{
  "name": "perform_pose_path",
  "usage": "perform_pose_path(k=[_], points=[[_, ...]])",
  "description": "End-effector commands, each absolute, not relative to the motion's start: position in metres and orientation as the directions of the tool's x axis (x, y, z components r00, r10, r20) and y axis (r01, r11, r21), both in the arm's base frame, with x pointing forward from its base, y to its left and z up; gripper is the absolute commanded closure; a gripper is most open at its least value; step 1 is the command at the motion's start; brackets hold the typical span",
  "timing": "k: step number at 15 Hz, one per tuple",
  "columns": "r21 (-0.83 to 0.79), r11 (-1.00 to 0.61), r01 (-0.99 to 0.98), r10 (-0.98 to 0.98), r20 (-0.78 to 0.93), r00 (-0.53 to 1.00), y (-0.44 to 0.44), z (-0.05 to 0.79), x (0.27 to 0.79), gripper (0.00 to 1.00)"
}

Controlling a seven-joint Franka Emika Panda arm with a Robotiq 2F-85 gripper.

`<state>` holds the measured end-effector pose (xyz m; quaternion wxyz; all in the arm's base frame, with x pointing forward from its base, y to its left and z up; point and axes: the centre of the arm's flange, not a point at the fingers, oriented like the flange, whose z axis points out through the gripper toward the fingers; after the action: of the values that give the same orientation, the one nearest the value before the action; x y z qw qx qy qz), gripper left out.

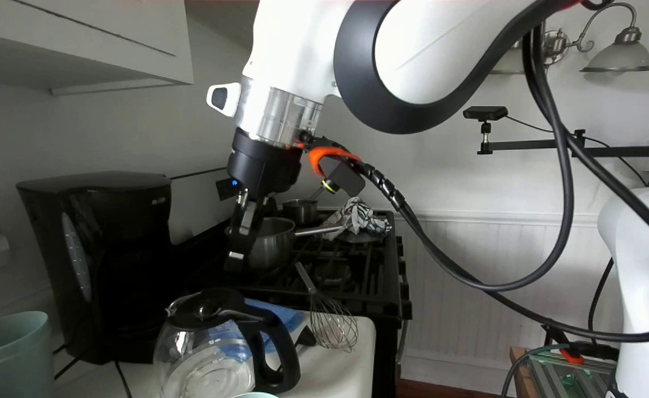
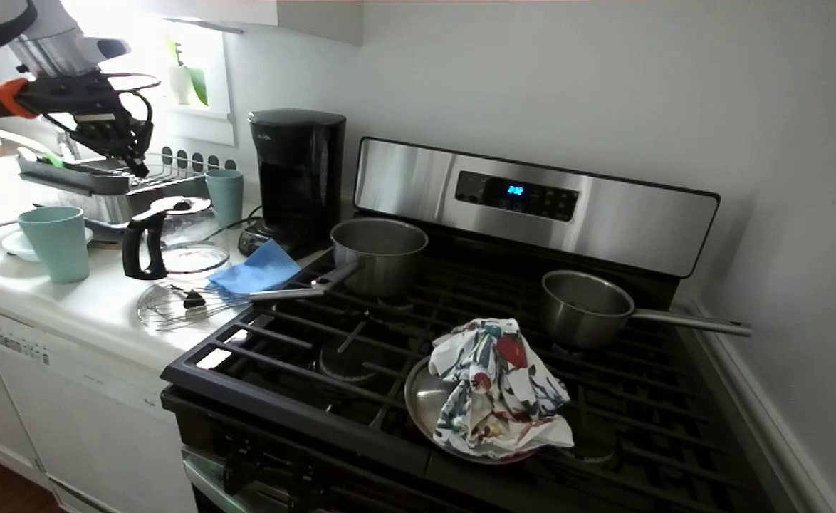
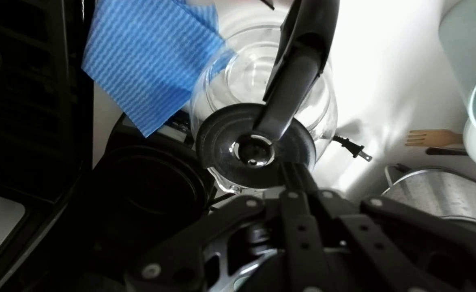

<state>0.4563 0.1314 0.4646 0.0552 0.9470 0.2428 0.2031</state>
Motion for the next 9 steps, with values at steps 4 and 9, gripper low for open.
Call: perform_pose_path(k=[4,9], points=[[0.185,-0.918,0.350,0.395,0.387,0.833,0.113,0.492,0.443,0.73],[0.163,-0.950,0.266,0.307,0.342,0.888,0.094,0.531,0.427,0.40]])
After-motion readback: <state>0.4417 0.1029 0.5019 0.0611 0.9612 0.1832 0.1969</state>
